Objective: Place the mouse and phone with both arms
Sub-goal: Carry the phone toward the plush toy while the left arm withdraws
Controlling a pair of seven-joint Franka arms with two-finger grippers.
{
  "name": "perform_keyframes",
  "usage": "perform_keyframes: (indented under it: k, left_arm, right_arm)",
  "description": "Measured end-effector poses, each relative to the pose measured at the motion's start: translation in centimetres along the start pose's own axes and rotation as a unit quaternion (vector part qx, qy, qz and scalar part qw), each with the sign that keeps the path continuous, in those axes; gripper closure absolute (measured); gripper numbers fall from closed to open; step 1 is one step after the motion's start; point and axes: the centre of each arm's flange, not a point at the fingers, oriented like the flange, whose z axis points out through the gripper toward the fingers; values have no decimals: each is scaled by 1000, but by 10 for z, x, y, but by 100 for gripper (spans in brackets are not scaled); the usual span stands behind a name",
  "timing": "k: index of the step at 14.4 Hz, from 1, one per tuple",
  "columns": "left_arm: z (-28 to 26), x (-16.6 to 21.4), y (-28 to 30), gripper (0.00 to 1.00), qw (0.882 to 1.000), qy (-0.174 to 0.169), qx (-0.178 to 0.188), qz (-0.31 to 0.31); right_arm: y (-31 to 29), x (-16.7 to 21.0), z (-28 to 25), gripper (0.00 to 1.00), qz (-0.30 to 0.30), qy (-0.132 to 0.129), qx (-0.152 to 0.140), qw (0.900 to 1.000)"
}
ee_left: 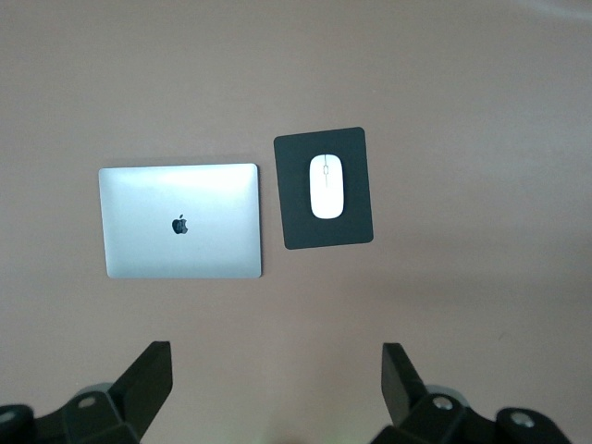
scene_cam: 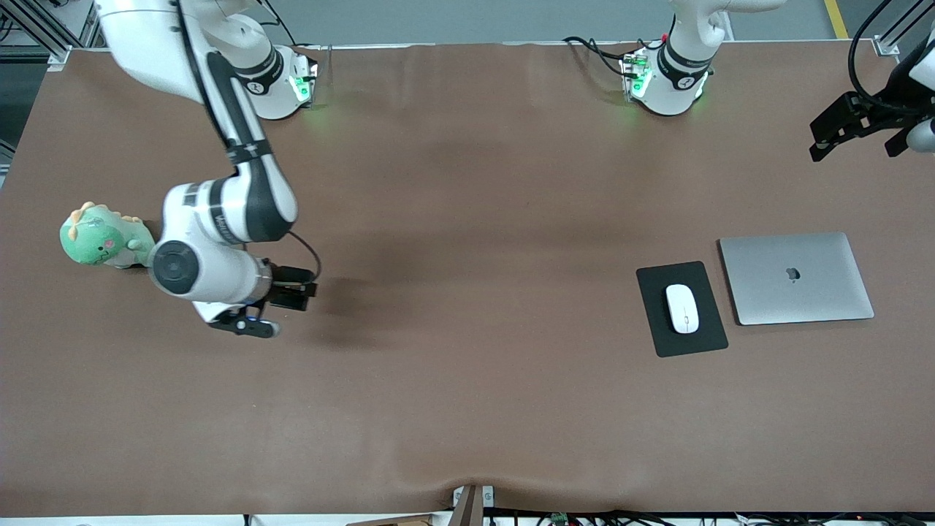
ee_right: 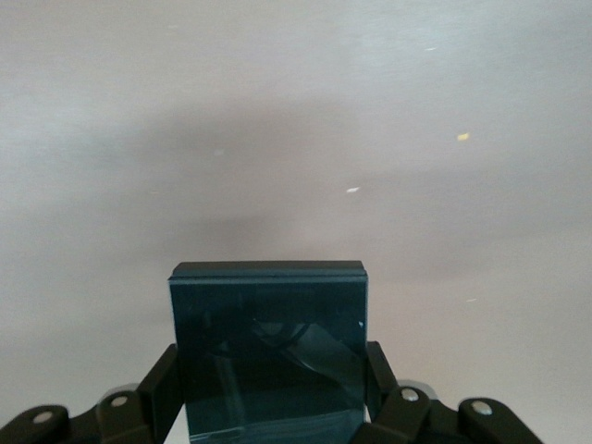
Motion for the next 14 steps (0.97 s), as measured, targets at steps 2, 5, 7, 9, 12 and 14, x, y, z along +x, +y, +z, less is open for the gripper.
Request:
perform_keyframes:
  k: [2, 5, 7, 9, 12, 14]
  left_arm:
    - [-3, -2, -2, 0, 1000, 1, 0, -1]
    - [-2, -4, -3, 0, 1000, -5, 0, -2]
    - [-2, -4, -3, 0, 1000, -7, 0, -3]
    - [-1, -4, -3, 0, 1000, -7, 0, -4]
    - [-1, -4, -3, 0, 1000, -8, 0, -3]
    - [-1, -4, -2, 0, 1000, -8, 0, -3]
  right_arm:
    - [28, 2, 4, 20, -8, -5, 0, 1000]
    - [76, 7, 9, 20, -23, -9, -5, 1000]
    - [109, 11, 13, 20, -30, -3, -7, 1000]
    - [143, 14, 23, 20, -45, 19, -11, 999]
    - [203, 11, 46, 20, -49, 38, -13, 998]
    - [228, 7, 57, 20, -51, 39, -13, 998]
